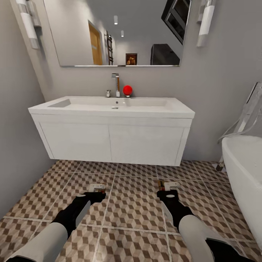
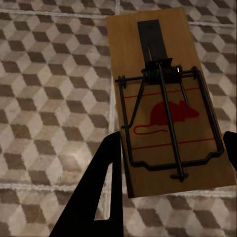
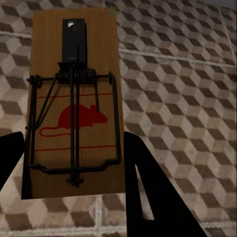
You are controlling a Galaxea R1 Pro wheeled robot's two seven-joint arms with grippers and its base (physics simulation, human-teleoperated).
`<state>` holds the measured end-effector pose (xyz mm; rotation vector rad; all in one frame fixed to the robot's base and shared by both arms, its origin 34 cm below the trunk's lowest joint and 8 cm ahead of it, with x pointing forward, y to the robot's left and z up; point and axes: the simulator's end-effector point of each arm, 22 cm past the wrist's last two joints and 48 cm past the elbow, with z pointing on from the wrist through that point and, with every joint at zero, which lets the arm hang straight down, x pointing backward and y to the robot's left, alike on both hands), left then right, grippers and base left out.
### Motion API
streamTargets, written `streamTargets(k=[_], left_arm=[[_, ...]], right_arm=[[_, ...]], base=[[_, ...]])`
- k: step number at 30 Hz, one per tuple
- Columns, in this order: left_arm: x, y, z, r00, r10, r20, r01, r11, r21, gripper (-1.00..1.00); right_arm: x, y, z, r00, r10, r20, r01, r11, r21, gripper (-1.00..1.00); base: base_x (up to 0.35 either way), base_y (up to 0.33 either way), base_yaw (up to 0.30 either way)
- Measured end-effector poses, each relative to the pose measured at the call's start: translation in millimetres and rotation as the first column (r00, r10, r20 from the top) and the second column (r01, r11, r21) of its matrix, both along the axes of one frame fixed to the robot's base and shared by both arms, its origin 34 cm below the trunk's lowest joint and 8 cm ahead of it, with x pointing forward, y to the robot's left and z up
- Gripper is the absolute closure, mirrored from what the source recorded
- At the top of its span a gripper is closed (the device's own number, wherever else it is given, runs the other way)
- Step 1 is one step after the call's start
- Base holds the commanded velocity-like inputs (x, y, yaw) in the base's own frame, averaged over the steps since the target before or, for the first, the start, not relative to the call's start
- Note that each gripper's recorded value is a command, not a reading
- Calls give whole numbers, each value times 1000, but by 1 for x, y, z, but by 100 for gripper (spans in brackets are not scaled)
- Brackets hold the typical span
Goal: Take the four mousetraps from the cabinet in the bathroom and place them on the bathroom floor. Make sure all four end up on the same floor surface, and ensure that at least two of them are either under or directly next to the same bathroom sink.
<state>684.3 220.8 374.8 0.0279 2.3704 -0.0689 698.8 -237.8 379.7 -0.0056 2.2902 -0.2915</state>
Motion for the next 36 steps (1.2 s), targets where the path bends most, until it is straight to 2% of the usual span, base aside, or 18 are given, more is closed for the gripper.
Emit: streamTargets(k=[12,36], left_arm=[[0,0,0,1000,0,-1,0,1000,0,100],[-2,0,-7,1000,0,-11,0,1000,0,100]], right_arm=[[2,-1,2,1000,-1,6,1,1000,0,100],[-2,0,-8,1000,0,-21,0,1000,2,100]], base=[[0,0,-206],[0,0,-9]])
